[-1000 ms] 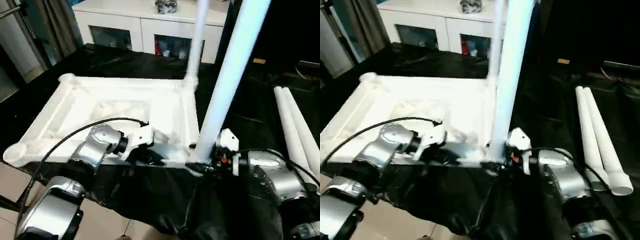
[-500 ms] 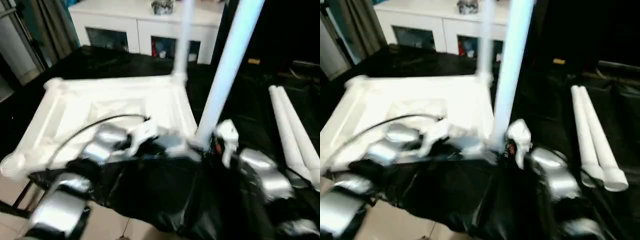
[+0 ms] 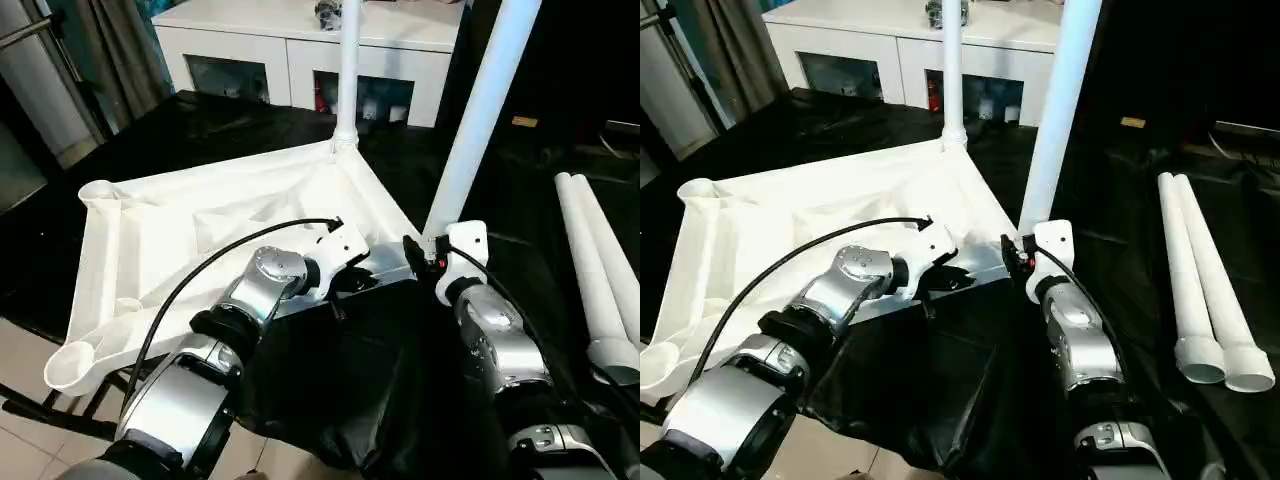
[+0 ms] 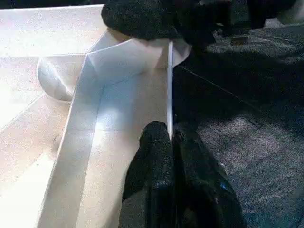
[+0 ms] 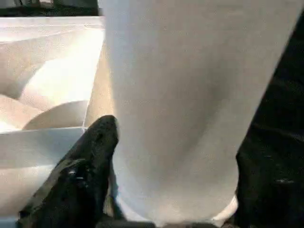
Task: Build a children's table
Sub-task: Rotate leg to tighten
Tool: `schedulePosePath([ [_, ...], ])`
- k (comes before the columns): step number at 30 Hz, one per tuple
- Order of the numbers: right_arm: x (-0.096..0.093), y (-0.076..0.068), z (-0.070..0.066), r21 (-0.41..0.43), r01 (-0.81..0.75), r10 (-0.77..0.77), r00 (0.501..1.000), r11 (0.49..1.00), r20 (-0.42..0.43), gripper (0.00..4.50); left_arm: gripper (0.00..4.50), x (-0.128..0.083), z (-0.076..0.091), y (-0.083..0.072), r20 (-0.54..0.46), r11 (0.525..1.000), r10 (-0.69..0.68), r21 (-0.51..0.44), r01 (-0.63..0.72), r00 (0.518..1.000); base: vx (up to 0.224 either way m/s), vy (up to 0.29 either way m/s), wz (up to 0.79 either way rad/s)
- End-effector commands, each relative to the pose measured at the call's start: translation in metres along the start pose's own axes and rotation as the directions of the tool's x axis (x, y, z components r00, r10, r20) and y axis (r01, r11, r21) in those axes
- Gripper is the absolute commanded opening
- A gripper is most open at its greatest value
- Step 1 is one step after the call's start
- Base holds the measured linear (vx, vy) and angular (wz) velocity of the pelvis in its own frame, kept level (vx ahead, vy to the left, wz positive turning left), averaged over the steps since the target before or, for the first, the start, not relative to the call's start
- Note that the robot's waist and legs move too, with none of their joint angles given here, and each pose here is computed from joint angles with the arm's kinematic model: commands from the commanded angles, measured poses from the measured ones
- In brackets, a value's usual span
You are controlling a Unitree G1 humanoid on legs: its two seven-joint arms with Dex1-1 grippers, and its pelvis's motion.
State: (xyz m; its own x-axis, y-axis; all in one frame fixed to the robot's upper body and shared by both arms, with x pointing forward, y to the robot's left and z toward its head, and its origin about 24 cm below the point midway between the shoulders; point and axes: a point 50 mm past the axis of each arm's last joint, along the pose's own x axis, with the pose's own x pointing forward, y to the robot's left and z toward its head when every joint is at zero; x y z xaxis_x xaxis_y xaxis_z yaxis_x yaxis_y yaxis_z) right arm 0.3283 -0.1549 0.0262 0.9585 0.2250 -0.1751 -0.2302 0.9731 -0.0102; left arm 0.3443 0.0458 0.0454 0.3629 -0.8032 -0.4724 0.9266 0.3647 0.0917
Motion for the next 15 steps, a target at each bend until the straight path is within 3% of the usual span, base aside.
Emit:
schedulePosePath([
  [1, 0.002, 0.017, -0.004, -0.017, -0.089, 0.089, 0.996, 0.996, -0.014, 3.78, 0.0, 0.004, 0.003, 0.0, 0.016, 1.0, 0.03, 0.006, -0.03, 0.999, 0.0, 0.0, 0.0],
  [5, -0.004, 0.006, 0.003, -0.061, -0.095, 0.097, 0.995, 0.994, 0.02, 3.78, 0.0, 0.002, 0.0, 0.001, 0.011, 0.999, 0.041, 0.009, -0.041, 0.999, 0.0, 0.0, 0.0],
  [8, -0.025, -0.014, 0.014, -0.033, -0.129, 0.131, 0.989, 0.991, 0.067, 3.78, 0.0, 0.002, -0.003, 0.001, 0.012, 0.998, 0.058, 0.005, -0.058, 0.998, 0.0, 0.0, 0.0],
  [9, -0.025, -0.014, 0.014, -0.033, -0.129, 0.131, 0.989, 0.991, 0.067, 3.78, 0.0, 0.002, -0.003, 0.001, 0.012, 0.998, 0.058, 0.005, -0.058, 0.998, 0.0, 0.0, 0.0],
  [10, -0.04, -0.02, 0.017, -0.028, -0.181, 0.183, 0.98, 0.983, 0.076, 3.78, 0.0, 0.002, -0.003, 0.001, 0.018, 0.998, 0.06, 0.006, -0.06, 0.998, 0.0, 0.0, 0.0],
  [14, -0.068, -0.025, 0.018, -0.021, -0.312, 0.313, 0.948, 0.95, 0.064, 3.78, 0.0, 0.002, 0.003, 0.003, 0.081, 0.995, 0.099, -0.008, -0.099, 0.992, 0.0, 0.0, 0.0],
  [15, -0.074, -0.026, 0.017, -0.018, -0.332, 0.332, 0.941, 0.943, 0.057, 3.84, 0.28, 0.001, 0.007, 0.003, 0.112, 0.995, 0.094, -0.023, -0.092, 0.989, 0.0, 0.0, 0.0],
])
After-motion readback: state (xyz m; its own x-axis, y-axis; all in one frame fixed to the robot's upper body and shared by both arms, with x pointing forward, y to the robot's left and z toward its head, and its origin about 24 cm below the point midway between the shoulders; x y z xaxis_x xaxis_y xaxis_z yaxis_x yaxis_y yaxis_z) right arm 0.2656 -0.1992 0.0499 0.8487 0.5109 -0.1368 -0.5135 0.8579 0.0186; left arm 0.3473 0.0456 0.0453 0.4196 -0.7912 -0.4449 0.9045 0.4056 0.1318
